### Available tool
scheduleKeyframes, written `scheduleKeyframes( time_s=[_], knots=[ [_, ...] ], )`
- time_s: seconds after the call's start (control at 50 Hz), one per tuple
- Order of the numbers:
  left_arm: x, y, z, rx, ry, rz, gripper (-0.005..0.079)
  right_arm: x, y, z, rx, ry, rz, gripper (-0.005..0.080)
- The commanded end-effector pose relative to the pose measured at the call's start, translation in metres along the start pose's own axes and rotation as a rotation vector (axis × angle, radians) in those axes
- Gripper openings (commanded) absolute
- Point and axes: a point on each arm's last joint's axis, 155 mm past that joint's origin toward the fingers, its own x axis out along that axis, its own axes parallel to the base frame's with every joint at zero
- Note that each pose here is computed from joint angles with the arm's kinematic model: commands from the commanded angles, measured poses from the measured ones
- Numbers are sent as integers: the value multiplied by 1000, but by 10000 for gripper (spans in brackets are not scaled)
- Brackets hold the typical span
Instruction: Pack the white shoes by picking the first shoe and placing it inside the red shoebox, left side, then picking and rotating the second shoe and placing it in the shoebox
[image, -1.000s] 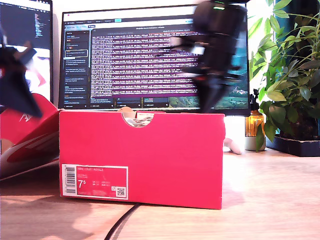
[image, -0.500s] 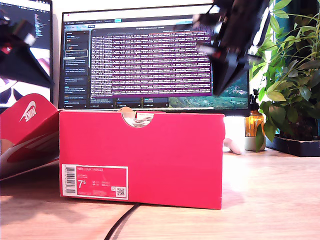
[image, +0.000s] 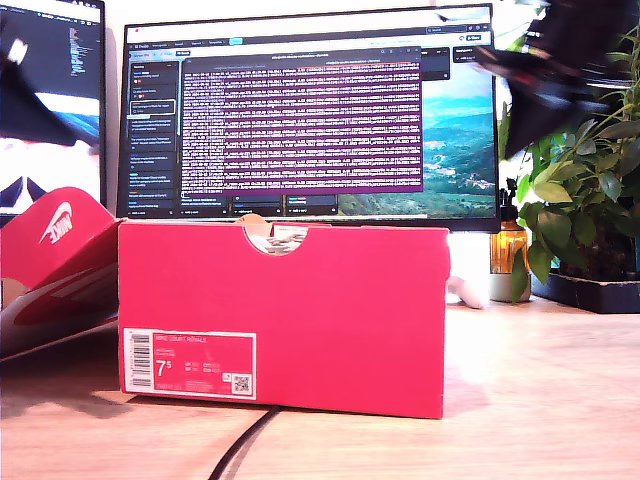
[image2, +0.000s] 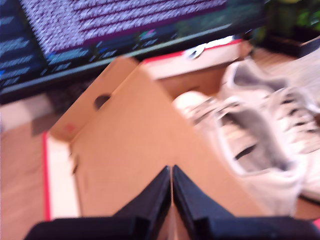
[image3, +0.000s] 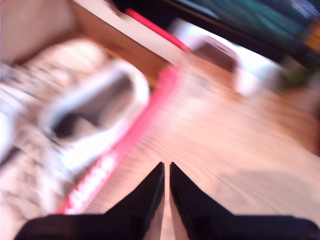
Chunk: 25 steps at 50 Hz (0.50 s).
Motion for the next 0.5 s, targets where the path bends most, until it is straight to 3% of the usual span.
scheduleKeyframes(
  time_s=[0.0,0.18,0.48],
  knots=[
    [0,6,0,-8,-3,22,-19,-9,-9,1,31,-61,-40,-10],
    [-2,19,-6,-55,4,99,-19,-28,-21,-10,56,-175,-91,-10],
    [-21,28,-20,-50,-65,185,-19,-19,-31,-73,70,-156,-150,-10]
  ],
)
